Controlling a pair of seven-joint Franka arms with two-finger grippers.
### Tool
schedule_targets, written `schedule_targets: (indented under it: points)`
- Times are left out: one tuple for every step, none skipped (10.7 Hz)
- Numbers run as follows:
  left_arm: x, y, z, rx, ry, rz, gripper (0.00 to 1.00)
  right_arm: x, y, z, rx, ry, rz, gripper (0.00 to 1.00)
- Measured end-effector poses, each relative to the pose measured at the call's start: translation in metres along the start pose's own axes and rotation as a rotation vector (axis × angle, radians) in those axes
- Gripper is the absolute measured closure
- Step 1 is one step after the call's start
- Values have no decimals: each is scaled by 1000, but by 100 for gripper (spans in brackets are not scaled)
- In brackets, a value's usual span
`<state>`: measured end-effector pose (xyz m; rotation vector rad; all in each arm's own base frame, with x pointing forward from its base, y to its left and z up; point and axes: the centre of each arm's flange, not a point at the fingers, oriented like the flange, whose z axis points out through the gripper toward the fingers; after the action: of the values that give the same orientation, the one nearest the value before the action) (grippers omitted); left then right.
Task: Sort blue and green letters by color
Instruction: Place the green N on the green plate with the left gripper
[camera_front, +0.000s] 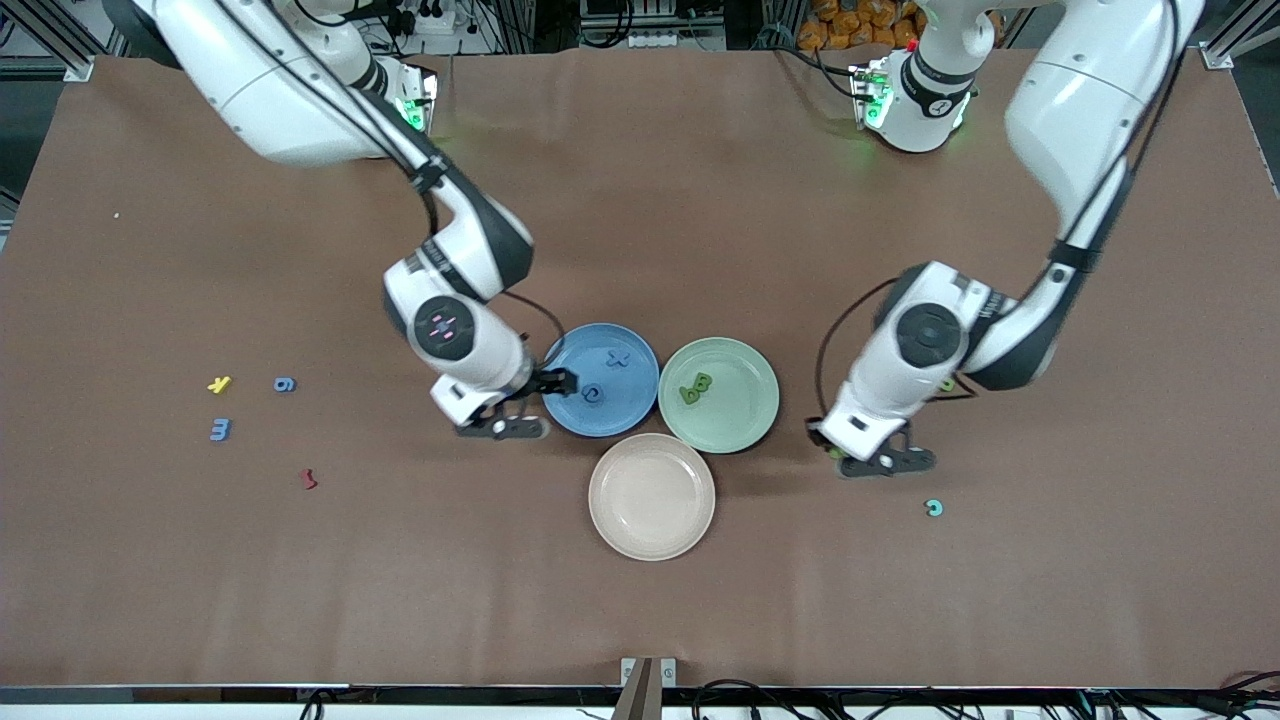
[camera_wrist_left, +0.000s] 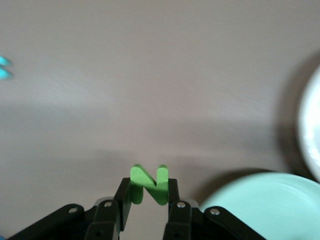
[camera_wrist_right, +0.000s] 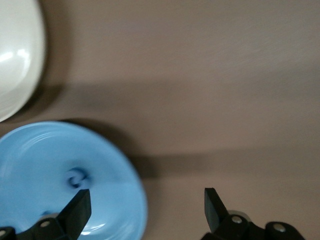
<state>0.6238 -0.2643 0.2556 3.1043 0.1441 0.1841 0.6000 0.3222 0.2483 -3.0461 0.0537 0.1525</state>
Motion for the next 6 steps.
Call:
schedule_targets:
  points:
    - [-22, 39, -2, -10, -3, -43, 67, 14, 33, -2, -13, -21, -14, 0]
    - [-46, 77, -6, -22, -2, -86, 67, 23, 63, -4, -33, -36, -52, 0]
    - [-67, 110, -11, -32, -1, -121, 67, 29, 91, -6, -67, -35, -85, 0]
    - [-81, 128, -12, -36, -2, -134, 67, 32, 118, -10, -99, -30, -116, 0]
    - [-87, 134, -10, -34, -6, -137, 65, 36, 151, -13, -113, -32, -163, 0]
    - [-87, 132, -6, -29, -10, -140, 62, 42, 199, -16, -108, -38, -207, 0]
